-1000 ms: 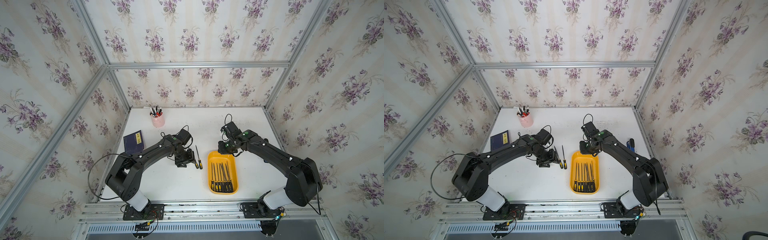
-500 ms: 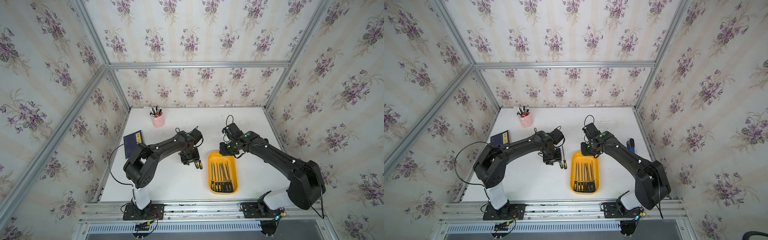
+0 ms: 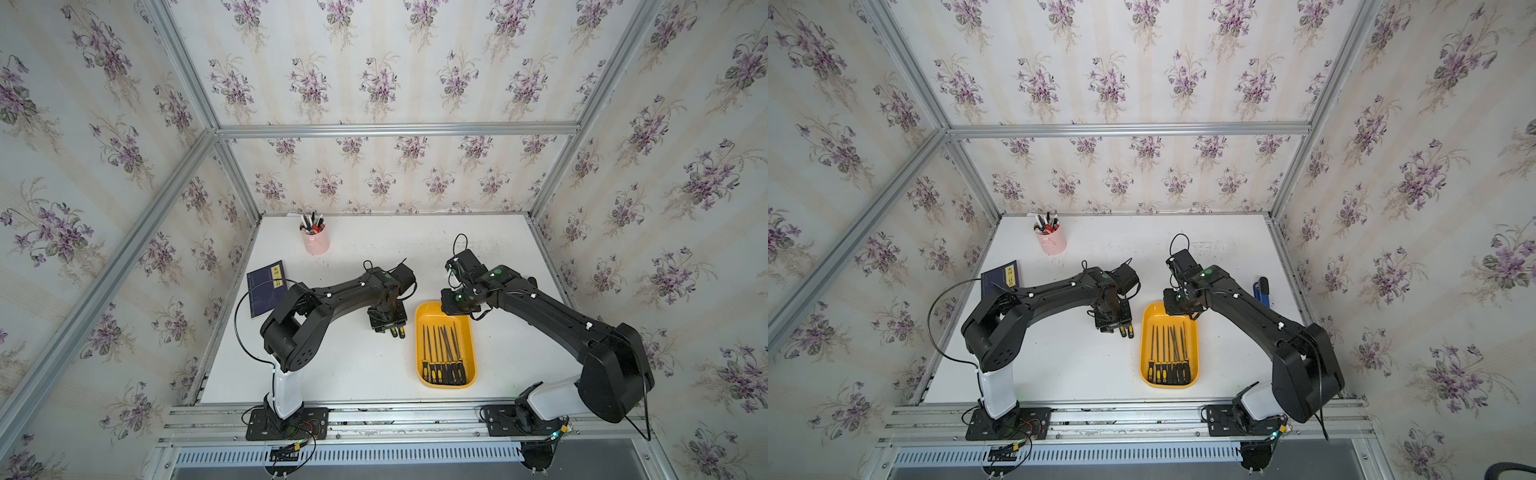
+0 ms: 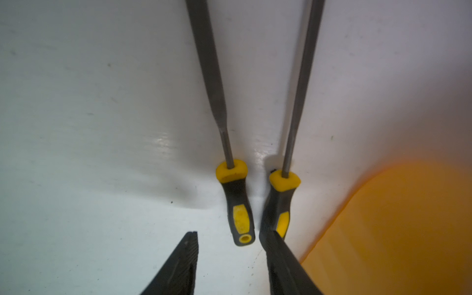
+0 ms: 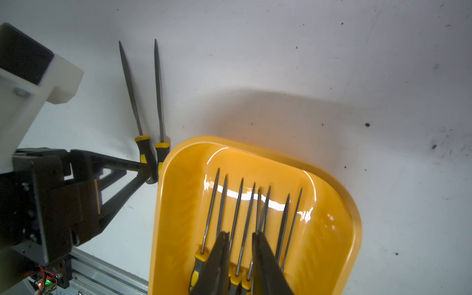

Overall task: Put the file tool into the storage box
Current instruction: Pick up the file tool from the center of the board.

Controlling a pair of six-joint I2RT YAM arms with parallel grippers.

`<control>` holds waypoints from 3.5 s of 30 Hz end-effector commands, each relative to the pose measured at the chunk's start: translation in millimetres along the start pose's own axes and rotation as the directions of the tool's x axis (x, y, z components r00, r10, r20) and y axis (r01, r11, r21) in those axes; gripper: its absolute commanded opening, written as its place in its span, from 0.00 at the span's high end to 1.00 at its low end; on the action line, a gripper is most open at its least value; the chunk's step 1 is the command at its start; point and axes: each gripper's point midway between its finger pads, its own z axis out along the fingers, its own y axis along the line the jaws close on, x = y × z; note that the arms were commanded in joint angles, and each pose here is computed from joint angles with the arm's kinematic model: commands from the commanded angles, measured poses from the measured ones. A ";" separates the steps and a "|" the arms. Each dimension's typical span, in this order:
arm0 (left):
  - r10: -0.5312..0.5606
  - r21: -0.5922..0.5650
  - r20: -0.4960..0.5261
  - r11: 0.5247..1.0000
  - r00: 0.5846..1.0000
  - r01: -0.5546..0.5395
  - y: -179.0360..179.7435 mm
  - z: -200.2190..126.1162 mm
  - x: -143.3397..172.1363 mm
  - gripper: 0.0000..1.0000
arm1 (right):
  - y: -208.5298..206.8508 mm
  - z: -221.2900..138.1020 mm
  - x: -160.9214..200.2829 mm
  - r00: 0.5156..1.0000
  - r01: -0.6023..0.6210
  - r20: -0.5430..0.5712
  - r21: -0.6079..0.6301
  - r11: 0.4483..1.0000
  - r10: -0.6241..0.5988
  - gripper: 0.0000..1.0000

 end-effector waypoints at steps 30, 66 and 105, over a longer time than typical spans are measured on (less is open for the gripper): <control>0.286 0.263 0.006 0.924 0.958 -0.277 16.0 -70.3 34.2 0.87 | 20.1 -1.5 -18.8 1.000 0.022 0.025 -0.089 0.996 -0.020 0.78; 0.461 0.688 0.098 0.609 0.882 -0.394 -56.7 -155.0 73.9 0.94 | 87.2 -62.1 -78.2 0.966 -0.108 0.112 -0.640 0.761 0.232 0.64; 0.384 0.554 0.050 0.757 0.922 -0.345 -21.2 -130.7 57.3 0.12 | 8.3 -2.8 -35.4 0.994 -0.112 -0.023 -0.154 0.982 0.110 1.00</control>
